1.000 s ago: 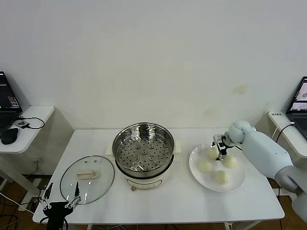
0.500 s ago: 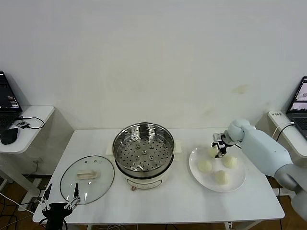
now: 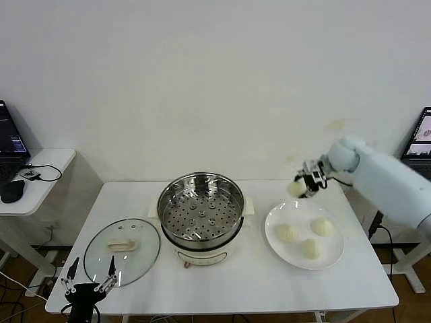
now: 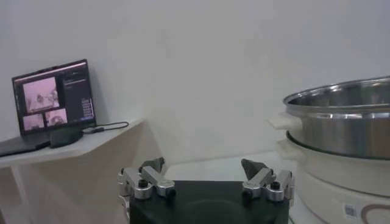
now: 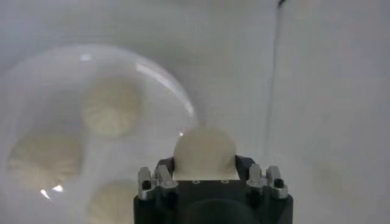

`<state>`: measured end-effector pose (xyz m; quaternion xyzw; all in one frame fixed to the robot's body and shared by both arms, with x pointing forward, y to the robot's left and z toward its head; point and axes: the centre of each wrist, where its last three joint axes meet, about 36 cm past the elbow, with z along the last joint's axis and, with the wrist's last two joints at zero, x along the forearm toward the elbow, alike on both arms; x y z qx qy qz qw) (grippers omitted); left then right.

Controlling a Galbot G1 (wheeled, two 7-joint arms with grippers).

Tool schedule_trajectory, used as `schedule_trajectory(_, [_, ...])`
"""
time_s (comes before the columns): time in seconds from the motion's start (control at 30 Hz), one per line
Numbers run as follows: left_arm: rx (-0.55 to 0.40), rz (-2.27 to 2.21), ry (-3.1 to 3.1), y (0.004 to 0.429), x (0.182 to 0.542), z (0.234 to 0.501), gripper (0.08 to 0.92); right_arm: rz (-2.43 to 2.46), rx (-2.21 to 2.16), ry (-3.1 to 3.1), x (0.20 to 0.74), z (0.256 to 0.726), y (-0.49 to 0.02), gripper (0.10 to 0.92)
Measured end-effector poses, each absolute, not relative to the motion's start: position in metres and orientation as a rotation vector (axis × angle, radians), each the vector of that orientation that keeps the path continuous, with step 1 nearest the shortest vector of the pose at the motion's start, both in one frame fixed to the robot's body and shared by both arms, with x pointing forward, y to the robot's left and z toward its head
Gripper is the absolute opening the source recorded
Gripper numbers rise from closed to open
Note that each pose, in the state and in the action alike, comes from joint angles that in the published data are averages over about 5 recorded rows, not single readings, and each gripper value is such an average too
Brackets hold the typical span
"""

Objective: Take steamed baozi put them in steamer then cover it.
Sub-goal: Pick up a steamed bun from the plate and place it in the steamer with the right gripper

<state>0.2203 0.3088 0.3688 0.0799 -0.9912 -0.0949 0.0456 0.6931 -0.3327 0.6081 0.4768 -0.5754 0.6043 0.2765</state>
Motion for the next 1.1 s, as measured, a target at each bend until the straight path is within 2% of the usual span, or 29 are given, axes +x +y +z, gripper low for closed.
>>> schedule_trajectory(0.2, [0.237,-0.260,-3.027,0.314,0.222,0.368,0.823,1.706,1.368,-1.572,0.699,0.662,-0.290,0.628])
schedule_trajectory(0.43, [0.227,-0.182,-3.040,0.317,0.225,0.364,0.823,1.808,1.538,-1.529,0.701,0.683,-0.213,0.628])
schedule_trajectory(0.77, [0.225,-0.108,-3.055,0.316,0.225,0.365,0.823,1.991,1.752,-1.334,0.703,0.664,-0.109,0.628])
schedule_trajectory(1.1, [0.239,-0.078,-3.061,0.316,0.226,0.365,0.823,2.199,1.871,-1.073,0.704,0.623,-0.052,0.628])
